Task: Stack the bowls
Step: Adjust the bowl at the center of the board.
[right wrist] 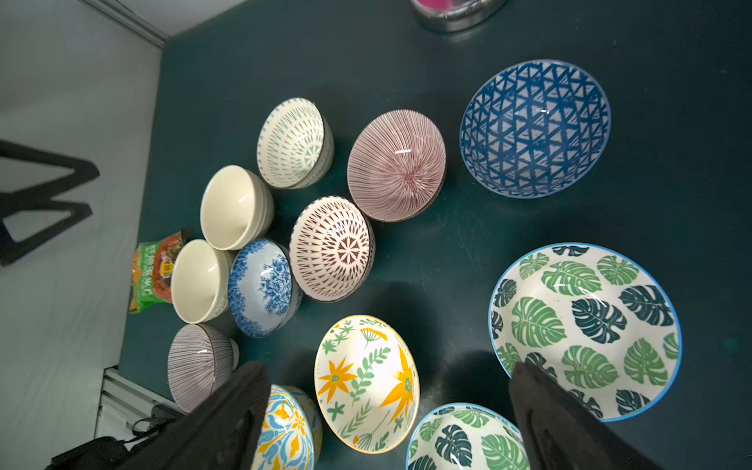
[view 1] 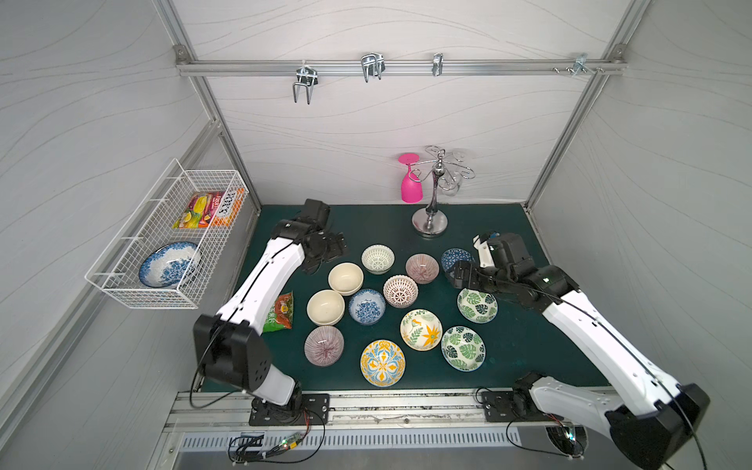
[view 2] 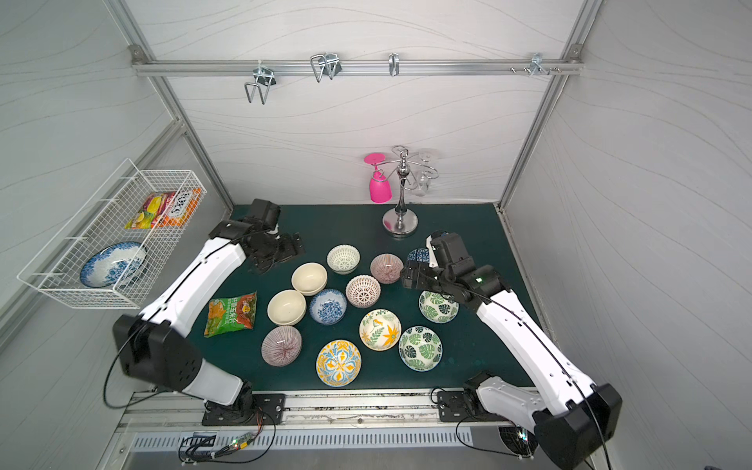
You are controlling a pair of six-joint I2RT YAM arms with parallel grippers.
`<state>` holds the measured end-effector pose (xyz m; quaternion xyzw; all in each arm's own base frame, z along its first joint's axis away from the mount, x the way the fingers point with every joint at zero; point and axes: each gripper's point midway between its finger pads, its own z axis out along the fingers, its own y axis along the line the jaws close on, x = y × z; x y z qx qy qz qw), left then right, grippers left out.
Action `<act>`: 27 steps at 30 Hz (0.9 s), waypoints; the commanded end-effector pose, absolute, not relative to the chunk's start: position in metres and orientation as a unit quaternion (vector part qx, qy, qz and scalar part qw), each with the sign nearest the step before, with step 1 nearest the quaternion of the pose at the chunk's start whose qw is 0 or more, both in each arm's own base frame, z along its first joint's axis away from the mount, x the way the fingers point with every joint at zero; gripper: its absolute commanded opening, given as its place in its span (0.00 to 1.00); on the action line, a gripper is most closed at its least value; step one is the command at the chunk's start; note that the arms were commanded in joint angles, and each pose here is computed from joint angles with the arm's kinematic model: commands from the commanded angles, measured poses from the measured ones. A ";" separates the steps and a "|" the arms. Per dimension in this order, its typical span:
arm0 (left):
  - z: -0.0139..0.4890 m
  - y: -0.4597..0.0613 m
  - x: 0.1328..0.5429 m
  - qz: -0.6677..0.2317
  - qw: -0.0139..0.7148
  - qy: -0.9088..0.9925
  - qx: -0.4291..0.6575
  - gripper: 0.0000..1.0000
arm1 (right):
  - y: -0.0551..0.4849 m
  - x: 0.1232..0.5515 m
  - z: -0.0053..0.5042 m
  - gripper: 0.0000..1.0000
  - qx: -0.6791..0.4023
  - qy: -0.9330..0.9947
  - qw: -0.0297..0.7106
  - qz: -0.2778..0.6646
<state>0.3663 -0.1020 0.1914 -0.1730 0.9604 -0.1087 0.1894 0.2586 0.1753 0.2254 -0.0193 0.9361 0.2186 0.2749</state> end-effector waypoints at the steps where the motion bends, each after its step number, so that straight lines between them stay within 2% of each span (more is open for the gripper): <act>1: 0.186 -0.148 0.391 -0.150 0.176 0.968 -0.100 0.94 | 0.176 0.261 0.219 0.97 -0.012 0.948 0.257 0.187; 3: 0.175 -0.161 0.403 -0.139 0.162 0.973 -0.087 0.80 | 0.178 0.265 0.216 0.97 -0.012 0.950 0.252 0.183; 11: 0.124 -0.177 0.430 -0.110 0.119 0.984 -0.076 0.60 | 0.189 0.283 0.221 0.96 -0.025 0.951 0.251 0.176; 19: 0.095 -0.175 0.442 -0.095 0.114 0.986 -0.077 0.59 | 0.212 0.298 0.205 0.87 -0.045 0.956 0.218 0.189; 22: 0.090 -0.174 0.448 -0.089 0.114 0.986 -0.078 0.59 | 0.215 0.299 0.203 0.86 -0.043 0.957 0.213 0.193; 27: 0.076 -0.165 0.462 -0.084 0.111 0.986 -0.094 0.50 | 0.211 0.296 0.202 0.85 -0.036 0.957 0.215 0.189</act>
